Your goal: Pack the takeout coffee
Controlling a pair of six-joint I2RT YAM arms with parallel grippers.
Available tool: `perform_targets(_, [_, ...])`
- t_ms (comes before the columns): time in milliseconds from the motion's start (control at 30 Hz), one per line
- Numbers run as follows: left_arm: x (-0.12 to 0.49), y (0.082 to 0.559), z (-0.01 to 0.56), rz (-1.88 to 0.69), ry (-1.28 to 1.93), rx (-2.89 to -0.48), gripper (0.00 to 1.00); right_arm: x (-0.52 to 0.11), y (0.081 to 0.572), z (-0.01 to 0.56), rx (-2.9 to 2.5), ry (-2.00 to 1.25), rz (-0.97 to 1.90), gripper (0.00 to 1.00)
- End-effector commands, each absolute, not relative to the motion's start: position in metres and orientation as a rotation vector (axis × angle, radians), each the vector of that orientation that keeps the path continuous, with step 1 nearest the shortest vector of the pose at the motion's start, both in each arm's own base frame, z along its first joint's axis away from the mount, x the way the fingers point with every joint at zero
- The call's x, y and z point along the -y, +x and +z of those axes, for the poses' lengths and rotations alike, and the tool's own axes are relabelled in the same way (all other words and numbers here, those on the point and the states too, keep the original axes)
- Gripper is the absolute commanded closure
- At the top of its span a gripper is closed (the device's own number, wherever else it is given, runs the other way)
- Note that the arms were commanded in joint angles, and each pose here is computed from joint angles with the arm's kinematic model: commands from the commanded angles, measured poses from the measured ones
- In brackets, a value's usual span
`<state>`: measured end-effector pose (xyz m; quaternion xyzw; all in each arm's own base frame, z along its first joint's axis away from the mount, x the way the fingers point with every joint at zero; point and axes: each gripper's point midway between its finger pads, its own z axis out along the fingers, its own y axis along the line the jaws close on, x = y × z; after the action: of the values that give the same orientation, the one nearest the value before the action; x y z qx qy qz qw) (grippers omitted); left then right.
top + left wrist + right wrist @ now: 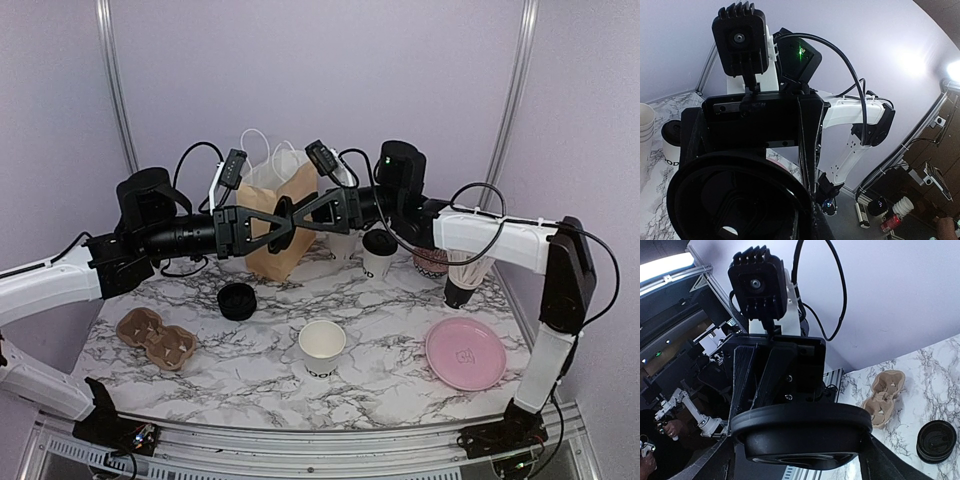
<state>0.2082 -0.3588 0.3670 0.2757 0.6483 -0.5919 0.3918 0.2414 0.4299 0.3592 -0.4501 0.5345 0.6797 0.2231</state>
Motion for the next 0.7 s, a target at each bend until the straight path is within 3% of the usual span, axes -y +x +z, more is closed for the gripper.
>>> perform_targets(0, [0.360,0.206,0.380,-1.505,0.717,-1.582,0.94,-0.430,0.235,0.369,-1.422,-1.270,1.910,0.17])
perform_targets(533, [0.361,0.212,0.375,-1.479,0.707,-1.593,0.94,-0.433,0.234,0.357,-1.471,-1.269,1.942,0.18])
perform_targets(667, [0.363,0.213,0.373,-1.481,0.707,-1.598,0.93,-0.432,0.234,0.357,-1.464,-1.273,1.948,0.27])
